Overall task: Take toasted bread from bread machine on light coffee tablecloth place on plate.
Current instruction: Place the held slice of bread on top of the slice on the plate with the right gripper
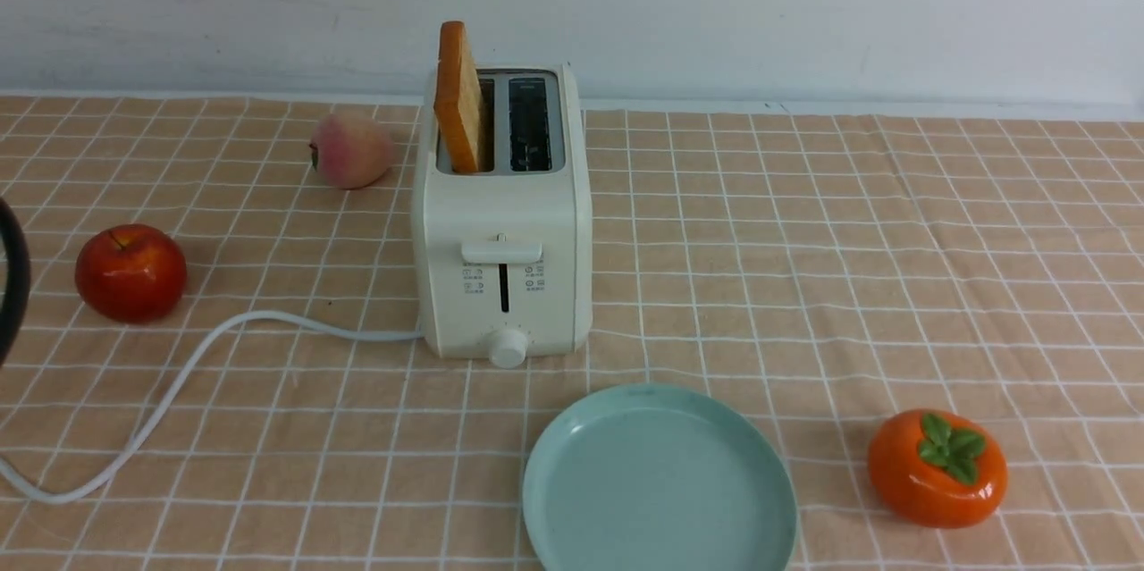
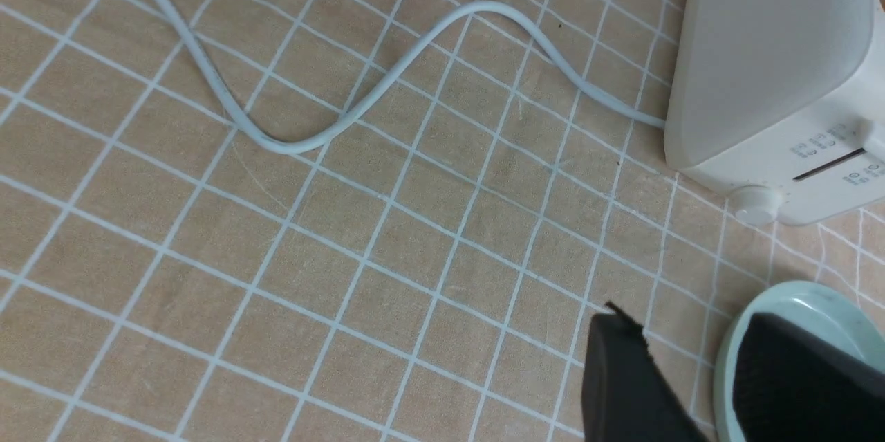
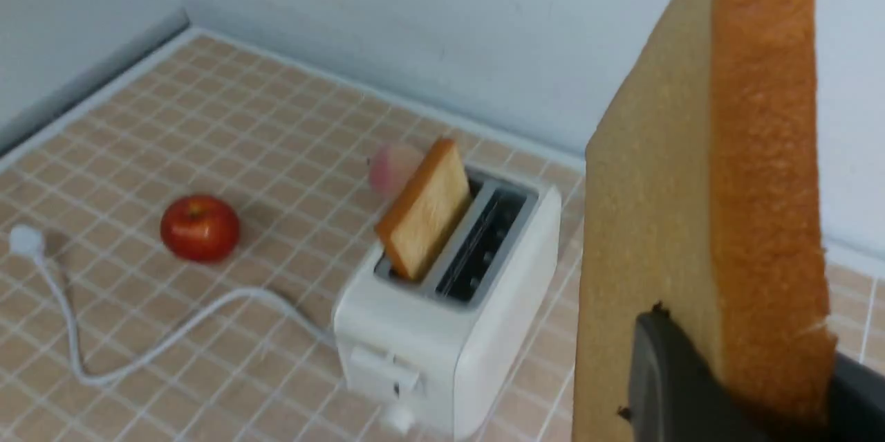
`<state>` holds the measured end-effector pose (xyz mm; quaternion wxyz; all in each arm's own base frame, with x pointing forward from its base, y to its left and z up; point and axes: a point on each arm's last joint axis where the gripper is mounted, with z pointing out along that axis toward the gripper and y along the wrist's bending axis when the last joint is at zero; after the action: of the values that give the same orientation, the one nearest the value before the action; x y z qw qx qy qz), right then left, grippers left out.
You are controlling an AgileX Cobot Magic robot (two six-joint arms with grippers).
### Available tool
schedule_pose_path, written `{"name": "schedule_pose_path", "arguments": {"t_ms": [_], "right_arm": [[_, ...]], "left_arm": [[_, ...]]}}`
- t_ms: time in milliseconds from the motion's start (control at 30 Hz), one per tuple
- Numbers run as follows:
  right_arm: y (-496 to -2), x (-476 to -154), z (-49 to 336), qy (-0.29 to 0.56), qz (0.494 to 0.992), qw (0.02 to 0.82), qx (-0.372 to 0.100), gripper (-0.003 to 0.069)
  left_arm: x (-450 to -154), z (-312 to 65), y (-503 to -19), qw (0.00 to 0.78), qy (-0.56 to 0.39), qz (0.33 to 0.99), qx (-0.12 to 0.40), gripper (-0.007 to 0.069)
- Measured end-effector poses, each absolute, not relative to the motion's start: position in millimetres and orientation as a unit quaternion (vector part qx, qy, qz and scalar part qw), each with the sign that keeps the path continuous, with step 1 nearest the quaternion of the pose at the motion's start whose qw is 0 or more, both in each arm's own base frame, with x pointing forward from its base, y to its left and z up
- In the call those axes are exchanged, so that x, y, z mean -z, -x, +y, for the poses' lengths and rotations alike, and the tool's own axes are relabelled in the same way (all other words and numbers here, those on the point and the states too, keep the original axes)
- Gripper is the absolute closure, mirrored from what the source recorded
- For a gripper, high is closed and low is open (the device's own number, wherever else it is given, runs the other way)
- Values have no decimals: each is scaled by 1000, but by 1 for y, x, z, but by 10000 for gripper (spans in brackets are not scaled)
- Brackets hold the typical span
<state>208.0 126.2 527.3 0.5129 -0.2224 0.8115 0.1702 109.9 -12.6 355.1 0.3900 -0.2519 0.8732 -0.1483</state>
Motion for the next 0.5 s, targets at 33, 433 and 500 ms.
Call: {"name": "schedule_pose_path", "arguments": {"t_ms": [33, 433, 500], "right_arm": [[-202, -508, 124, 218, 819, 501, -177, 550], [-219, -293, 147, 53, 905, 317, -279, 550], [-229, -271, 155, 34, 916, 282, -284, 550]], "left_arm": [[-355, -13, -110, 390, 252, 873, 149, 386], [-355, -17, -109, 381, 244, 877, 162, 386], [-354, -19, -108, 377, 238, 880, 165, 386]]}}
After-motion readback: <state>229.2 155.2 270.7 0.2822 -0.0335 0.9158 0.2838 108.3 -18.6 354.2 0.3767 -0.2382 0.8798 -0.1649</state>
